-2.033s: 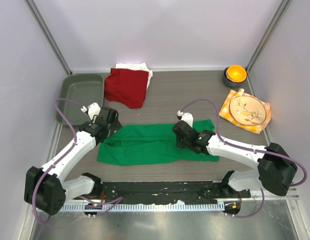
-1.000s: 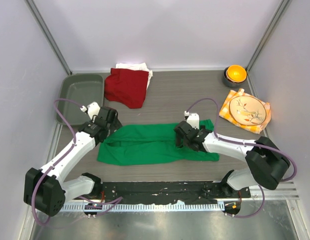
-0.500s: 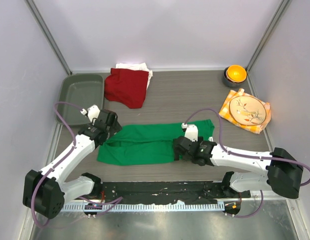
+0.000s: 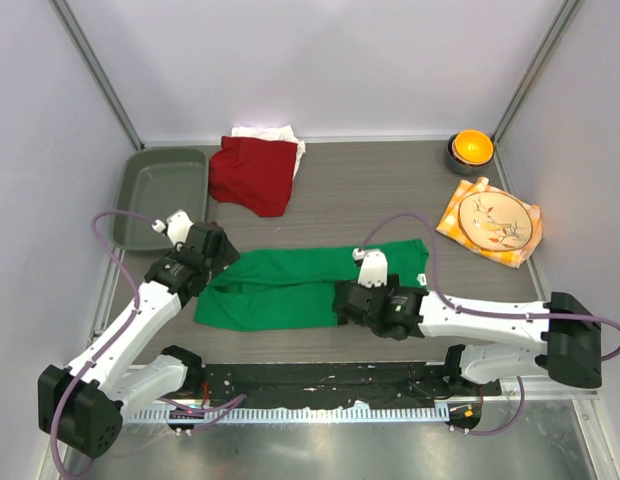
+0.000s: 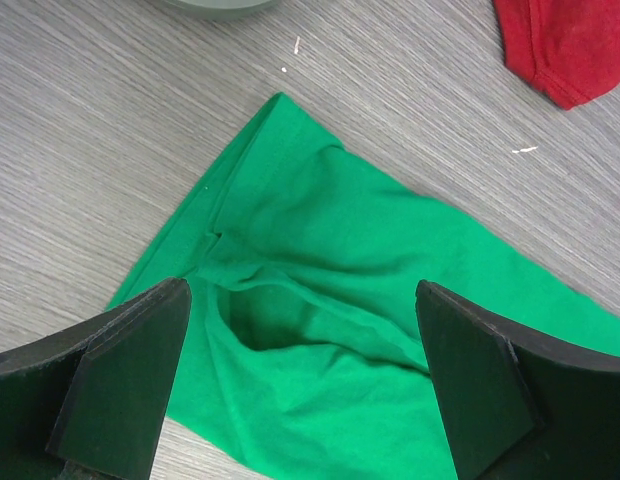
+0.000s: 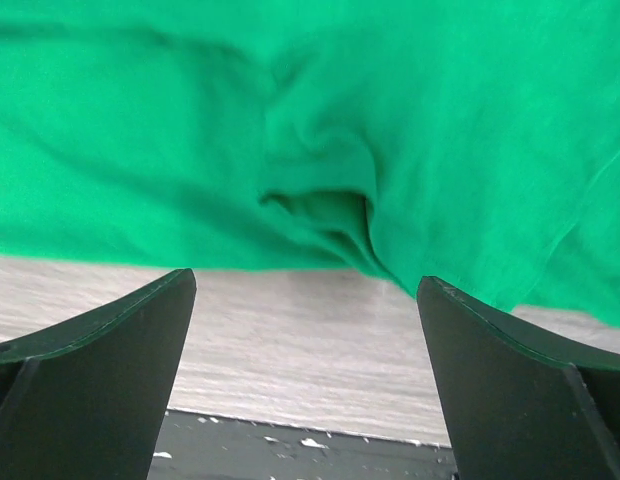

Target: Fold and stack the t-shirts

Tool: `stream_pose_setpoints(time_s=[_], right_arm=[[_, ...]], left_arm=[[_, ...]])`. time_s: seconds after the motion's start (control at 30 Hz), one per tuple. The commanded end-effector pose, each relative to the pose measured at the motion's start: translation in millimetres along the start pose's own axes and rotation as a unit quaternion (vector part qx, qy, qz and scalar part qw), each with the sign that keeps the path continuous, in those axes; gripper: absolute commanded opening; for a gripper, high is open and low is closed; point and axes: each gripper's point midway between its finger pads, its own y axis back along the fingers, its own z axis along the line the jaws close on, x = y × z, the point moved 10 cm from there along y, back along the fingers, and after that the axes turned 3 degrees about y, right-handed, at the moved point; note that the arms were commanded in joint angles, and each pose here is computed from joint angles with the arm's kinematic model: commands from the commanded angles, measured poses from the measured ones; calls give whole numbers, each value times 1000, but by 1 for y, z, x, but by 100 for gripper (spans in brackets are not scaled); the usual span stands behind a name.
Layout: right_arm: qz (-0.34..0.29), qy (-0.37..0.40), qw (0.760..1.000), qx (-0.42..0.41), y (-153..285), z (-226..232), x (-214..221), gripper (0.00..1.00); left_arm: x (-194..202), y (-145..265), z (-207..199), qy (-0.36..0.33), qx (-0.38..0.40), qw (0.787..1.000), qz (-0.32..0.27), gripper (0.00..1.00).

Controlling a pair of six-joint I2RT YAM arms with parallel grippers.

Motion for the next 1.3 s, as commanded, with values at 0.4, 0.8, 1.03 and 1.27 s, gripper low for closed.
stream_pose_setpoints(time_s=[0.4, 0.8, 1.03, 1.27], right_arm=[[-106, -196, 972, 69, -66, -68, -109, 100], [-63, -229, 971, 20, -129, -50, -113, 100], [-28, -265, 962, 59, -181, -69, -112, 100], [38, -304, 947, 94, -258, -96, -148, 100]], left_arm=[[-26, 41, -16, -17, 93, 996, 9, 100], [-30, 48, -15, -49, 101, 994, 12, 100], [-27, 46, -14, -52, 101, 993, 15, 100], [-25, 43, -15, -54, 100, 993, 22, 100]])
